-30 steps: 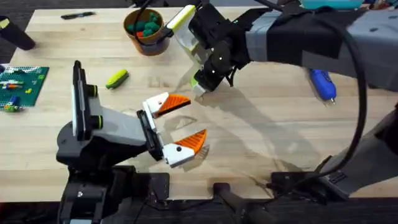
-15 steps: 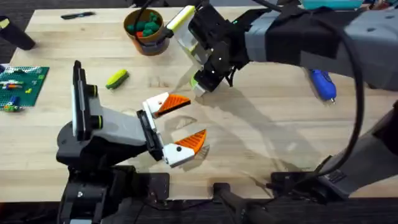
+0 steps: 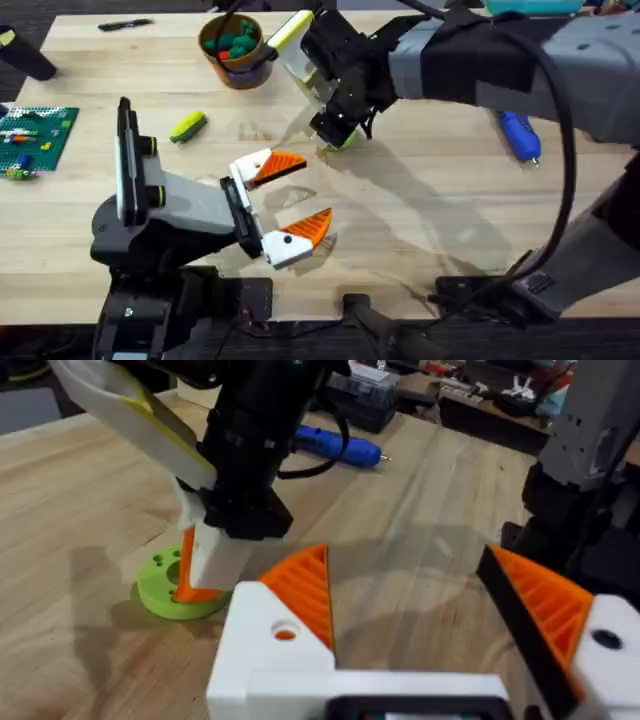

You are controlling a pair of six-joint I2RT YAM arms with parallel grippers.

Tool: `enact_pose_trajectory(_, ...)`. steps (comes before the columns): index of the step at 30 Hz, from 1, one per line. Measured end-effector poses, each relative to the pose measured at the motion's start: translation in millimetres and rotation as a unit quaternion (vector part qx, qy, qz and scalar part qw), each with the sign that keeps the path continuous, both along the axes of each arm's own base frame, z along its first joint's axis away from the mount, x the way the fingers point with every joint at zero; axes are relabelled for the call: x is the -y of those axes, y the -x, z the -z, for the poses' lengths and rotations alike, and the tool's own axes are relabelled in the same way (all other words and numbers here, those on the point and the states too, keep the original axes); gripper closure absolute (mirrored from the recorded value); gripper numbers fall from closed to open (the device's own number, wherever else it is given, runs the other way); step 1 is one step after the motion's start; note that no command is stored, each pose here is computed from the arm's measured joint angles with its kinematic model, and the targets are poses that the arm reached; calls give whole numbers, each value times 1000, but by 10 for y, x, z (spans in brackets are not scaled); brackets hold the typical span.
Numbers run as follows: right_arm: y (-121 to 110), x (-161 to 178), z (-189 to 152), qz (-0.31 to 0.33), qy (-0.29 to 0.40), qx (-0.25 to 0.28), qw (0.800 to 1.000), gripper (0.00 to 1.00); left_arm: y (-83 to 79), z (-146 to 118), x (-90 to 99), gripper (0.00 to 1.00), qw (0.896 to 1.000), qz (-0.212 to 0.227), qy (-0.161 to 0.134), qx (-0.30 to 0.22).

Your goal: Pick up the gripper from the table and insert it into the empty holder that is missing its gripper. Then pick up a screw, insert it into the mounting hole, and use the screwdriver to tighten it. Finally, clean up the table by picking up the vegetable and placing it into the bucket.

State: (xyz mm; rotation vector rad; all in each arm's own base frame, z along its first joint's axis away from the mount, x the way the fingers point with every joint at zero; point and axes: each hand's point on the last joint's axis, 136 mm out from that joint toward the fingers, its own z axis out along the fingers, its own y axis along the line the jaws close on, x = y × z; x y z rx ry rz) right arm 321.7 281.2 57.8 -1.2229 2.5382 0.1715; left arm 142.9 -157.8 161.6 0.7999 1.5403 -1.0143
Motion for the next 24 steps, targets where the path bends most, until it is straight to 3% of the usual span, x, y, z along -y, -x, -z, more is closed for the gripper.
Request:
enact_pose_trajectory(19, 72, 61, -21, 0, 16, -18, 1000, 995, 0, 0, 0, 112, 1000, 0, 0, 0)
enact_pose_trajectory(22, 79, 71, -93, 0, 21, -23, 1000, 995, 0, 0, 0, 112, 1000, 0, 0, 0)
enact_pose_trajectory(24, -14, -8, -344, 0, 10, -10, 1000, 995, 0, 0, 0, 112, 1000, 0, 0, 0)
